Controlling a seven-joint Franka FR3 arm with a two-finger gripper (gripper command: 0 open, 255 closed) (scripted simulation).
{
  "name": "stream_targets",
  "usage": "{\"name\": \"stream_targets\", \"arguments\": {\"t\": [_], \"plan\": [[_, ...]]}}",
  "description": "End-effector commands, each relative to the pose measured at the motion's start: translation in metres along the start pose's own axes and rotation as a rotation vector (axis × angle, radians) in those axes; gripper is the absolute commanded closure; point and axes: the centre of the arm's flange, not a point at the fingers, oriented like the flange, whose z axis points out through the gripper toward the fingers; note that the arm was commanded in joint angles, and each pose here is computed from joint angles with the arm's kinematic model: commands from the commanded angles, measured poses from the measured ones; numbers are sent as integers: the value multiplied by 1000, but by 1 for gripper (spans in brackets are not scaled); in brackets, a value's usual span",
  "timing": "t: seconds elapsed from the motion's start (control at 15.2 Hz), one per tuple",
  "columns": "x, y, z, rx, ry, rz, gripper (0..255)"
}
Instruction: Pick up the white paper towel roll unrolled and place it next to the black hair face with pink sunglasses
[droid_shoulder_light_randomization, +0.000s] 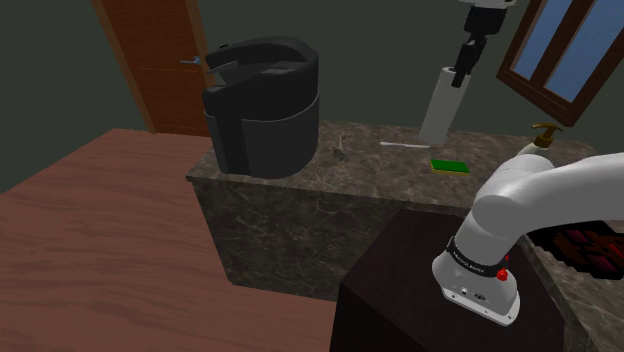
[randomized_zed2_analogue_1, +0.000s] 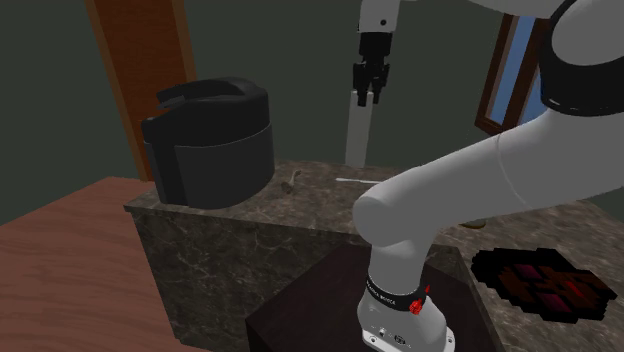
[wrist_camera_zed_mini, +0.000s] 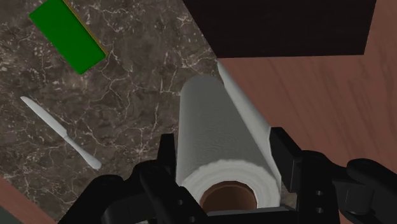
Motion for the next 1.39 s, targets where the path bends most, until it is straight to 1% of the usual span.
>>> {"name": "stream_targets", "arguments": {"t": [0.0,1.32], "plan": [[-24,10,4,0,0,-1,255],[-254,134,47,0,0,-1,255]]}}
